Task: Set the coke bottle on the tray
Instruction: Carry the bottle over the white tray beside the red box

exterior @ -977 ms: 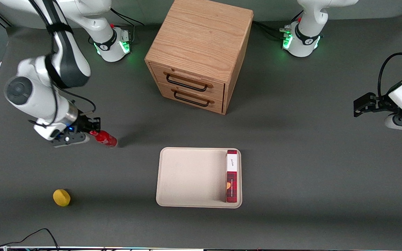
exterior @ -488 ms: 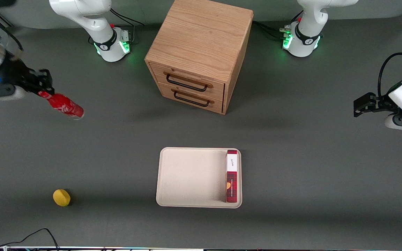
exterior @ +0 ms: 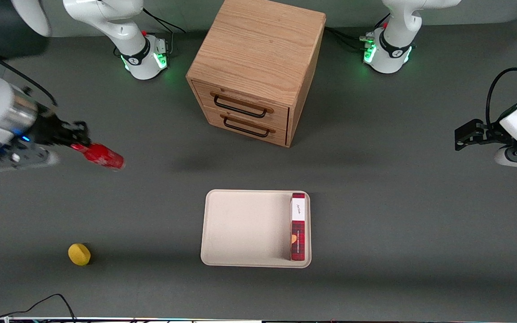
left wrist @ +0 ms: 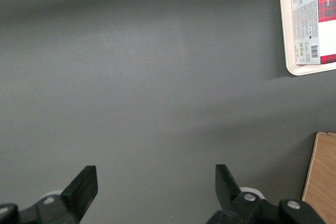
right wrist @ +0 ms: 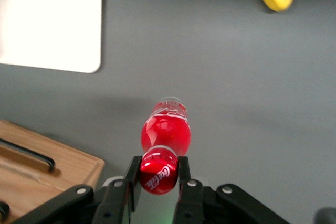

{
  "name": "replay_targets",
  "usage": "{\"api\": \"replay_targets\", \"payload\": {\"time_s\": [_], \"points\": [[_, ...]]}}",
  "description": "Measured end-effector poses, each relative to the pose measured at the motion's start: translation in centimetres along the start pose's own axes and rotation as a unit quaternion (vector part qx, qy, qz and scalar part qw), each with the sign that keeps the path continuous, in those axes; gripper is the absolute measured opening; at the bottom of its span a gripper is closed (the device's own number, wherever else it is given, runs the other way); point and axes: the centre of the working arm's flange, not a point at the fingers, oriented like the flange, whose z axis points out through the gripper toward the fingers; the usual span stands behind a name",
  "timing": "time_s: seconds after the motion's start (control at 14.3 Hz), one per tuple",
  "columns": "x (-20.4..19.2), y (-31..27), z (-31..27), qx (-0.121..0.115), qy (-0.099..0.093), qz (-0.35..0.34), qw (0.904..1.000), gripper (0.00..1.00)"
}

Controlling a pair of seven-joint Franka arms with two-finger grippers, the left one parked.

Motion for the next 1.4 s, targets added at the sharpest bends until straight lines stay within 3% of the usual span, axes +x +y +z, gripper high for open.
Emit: {"api": "replay_targets", "payload": {"time_s": [0.28, 0.63, 0.77, 1.12, 1.4], "points": [[3.7, -11.5, 4.2, 0.012, 0.031, 0.002, 0.9994, 0.31], [6.6, -18.8, 9.6, 0.034, 0.071, -0.026, 0.9966, 0.31], [8.3, -20.2, 12.5, 0.041, 0.087, -0.031, 0.9949, 0.31], [12.1, -20.9, 19.0, 0.033, 0.109, -0.031, 0.993, 0.31], [13.6, -20.0, 21.2, 0.03, 0.118, -0.024, 0.9923, 0.31]]}}
